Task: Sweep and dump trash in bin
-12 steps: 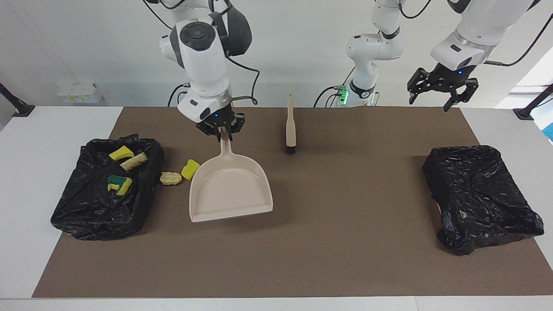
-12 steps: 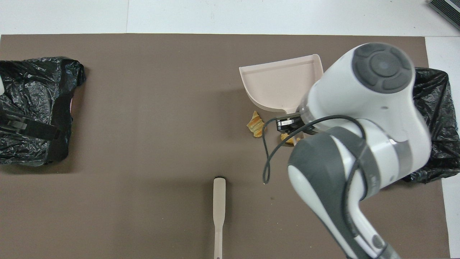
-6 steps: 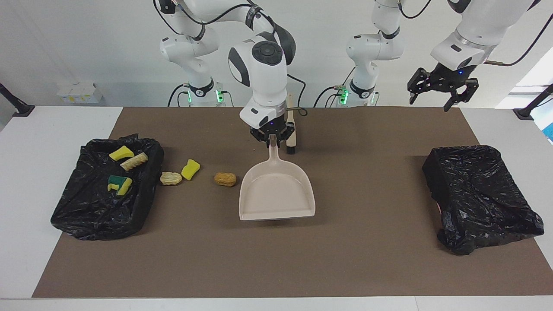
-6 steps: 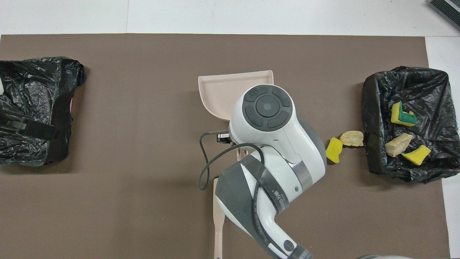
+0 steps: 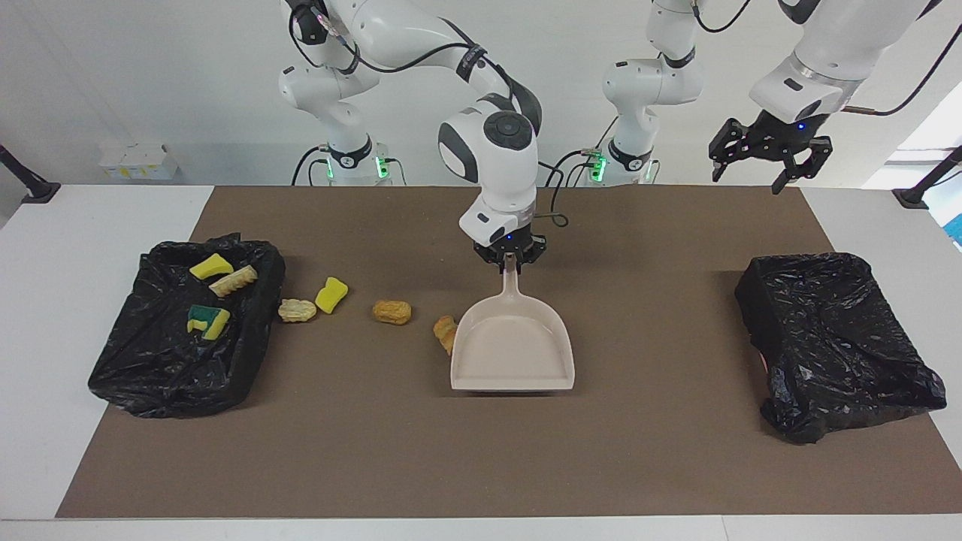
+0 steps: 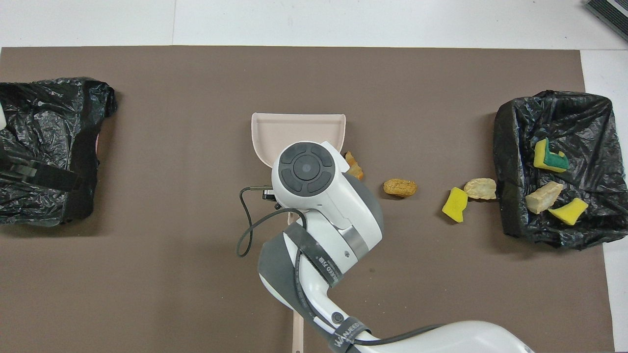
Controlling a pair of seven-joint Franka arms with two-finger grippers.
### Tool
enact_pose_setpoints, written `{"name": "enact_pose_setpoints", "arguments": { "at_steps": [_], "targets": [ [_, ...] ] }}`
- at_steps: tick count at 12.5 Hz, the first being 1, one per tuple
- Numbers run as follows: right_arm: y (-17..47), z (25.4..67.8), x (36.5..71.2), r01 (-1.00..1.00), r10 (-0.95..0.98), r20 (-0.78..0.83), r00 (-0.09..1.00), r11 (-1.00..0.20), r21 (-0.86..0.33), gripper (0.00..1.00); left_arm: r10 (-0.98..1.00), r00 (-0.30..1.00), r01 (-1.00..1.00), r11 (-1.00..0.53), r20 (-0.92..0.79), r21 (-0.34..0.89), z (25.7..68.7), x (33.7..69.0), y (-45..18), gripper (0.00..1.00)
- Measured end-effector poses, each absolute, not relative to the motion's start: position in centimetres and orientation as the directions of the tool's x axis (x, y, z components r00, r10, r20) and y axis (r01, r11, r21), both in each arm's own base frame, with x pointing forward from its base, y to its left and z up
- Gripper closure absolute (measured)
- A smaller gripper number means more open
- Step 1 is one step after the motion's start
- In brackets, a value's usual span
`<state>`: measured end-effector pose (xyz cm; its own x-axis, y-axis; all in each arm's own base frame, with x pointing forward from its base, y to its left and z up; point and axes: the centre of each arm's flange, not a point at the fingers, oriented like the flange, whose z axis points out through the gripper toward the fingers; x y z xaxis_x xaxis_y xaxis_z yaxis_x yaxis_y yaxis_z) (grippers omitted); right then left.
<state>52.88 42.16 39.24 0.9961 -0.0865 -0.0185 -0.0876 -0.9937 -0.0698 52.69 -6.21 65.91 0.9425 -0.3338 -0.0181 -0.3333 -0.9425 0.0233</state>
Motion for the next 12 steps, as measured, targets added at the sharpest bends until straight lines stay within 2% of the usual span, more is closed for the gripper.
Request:
{"name": "enact_pose_setpoints", "arguments": {
  "at_steps": [2, 4, 7, 9, 10, 12],
  "targets": [
    [43.2, 36.8, 52.8, -0.088, -0.086, -0.027, 0.996, -0.994, -0.069, 0.68, -0.336, 0.942, -0.336, -0.942, -0.018, 0.023, 65.9, 52.7, -6.2, 0.0],
    [43.1, 36.4, 53.0, -0.092, -0.09, -0.031, 0.995, -0.994, -0.064, 0.68, -0.337, 0.941, -0.337, -0.941, -0.018, 0.023, 65.9, 52.7, -6.2, 0.0],
    [43.2, 37.1, 53.0, -0.092, -0.09, -0.03, 0.995, -0.994, -0.065, 0.35, -0.338, 0.941, -0.338, -0.941, -0.018, 0.023, 65.9, 52.7, -6.2, 0.0],
    [43.0, 38.6, 52.8, -0.093, -0.091, -0.034, 0.995, -0.994, -0.058, 0.07, -0.339, 0.941, -0.338, -0.941, -0.018, 0.023, 65.9, 52.7, -6.2, 0.0],
    [42.8, 39.9, 52.4, -0.097, -0.095, -0.033, 0.995, -0.994, -0.055, 0.0, -0.339, 0.941, -0.338, -0.941, -0.018, 0.023, 65.9, 52.7, -6.2, 0.0],
    [42.2, 42.7, 51.0, -0.124, -0.123, -0.04, 0.992, -0.992, -0.038, 0.0, -0.339, 0.941, -0.338, -0.941, -0.018, 0.023, 65.9, 52.6, -6.2, 0.0]
  ]
}}
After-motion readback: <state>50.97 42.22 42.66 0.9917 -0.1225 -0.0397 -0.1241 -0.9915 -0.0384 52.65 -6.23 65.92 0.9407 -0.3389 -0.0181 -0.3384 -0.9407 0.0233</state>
